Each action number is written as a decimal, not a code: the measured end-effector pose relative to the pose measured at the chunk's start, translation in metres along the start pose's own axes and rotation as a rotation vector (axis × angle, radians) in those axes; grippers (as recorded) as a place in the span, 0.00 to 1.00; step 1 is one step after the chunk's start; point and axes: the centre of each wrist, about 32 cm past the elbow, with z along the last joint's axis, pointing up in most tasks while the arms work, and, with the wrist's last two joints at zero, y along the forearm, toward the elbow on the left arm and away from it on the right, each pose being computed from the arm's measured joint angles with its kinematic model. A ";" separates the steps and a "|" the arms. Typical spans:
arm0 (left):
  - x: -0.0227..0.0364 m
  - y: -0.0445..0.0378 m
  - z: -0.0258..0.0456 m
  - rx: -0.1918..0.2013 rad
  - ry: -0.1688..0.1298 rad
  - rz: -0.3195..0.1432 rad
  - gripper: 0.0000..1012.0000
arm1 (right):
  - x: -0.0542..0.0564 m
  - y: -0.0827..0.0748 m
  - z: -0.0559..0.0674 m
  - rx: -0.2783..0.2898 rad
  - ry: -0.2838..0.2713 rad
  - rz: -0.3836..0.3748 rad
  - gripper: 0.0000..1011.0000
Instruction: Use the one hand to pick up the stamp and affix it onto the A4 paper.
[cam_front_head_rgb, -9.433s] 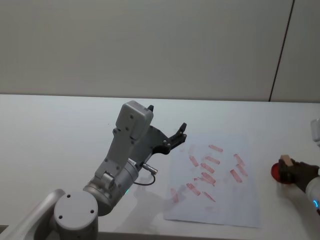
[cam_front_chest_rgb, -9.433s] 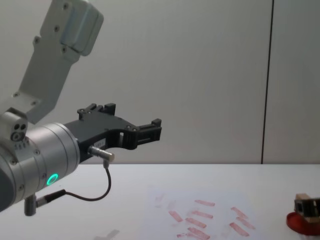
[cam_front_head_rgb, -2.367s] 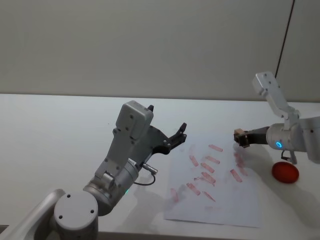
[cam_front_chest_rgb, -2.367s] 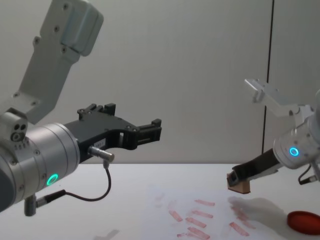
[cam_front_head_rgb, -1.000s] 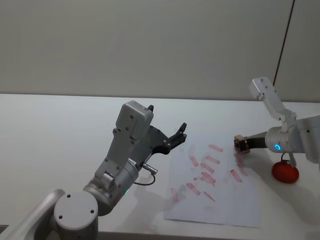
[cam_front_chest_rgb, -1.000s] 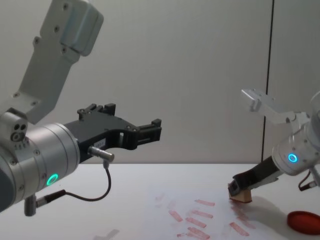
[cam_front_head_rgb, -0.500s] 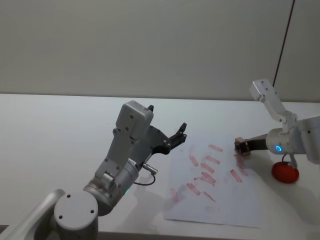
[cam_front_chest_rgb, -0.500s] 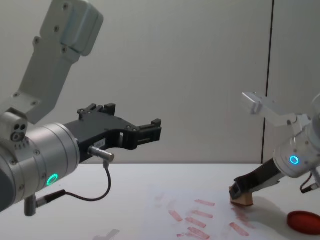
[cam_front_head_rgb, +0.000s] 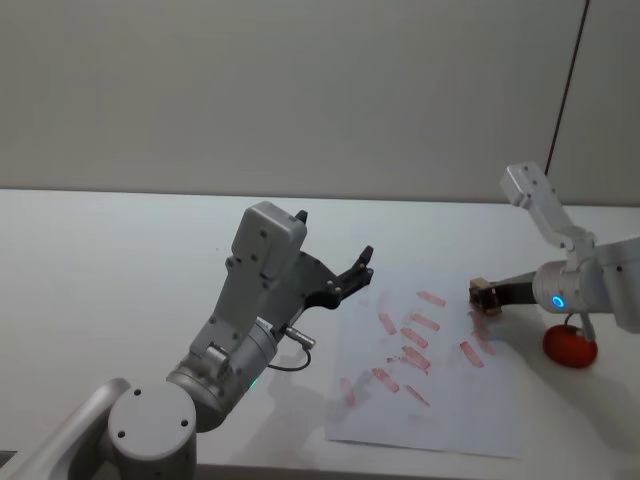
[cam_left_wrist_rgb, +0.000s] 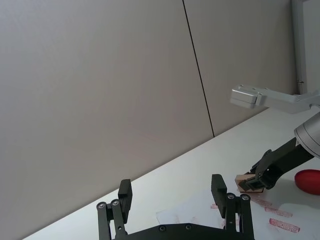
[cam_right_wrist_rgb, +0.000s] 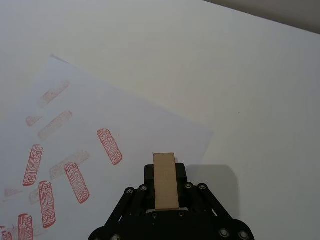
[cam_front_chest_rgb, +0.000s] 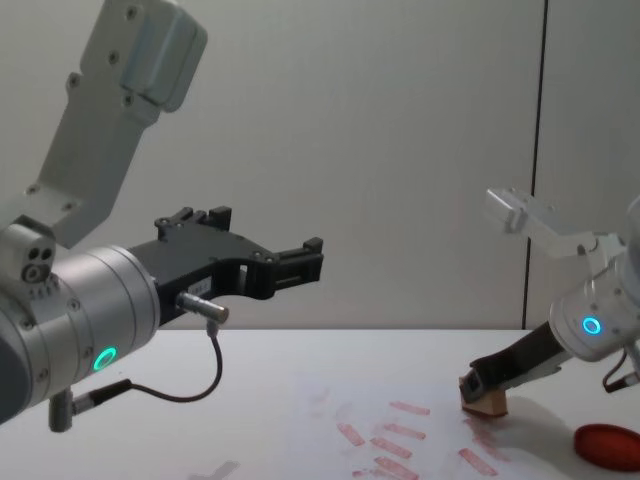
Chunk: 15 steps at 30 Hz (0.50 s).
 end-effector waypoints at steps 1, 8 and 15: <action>0.0000 0.0000 0.0000 0.000 0.000 0.000 0.99 | 0.000 0.000 0.000 0.000 0.001 0.000 0.22; 0.0000 0.0000 0.0000 0.000 0.000 0.000 0.99 | -0.001 0.000 -0.005 0.004 0.008 0.003 0.22; 0.0000 0.0000 0.0000 0.000 0.000 0.000 0.99 | -0.002 0.001 -0.011 0.007 0.011 0.006 0.22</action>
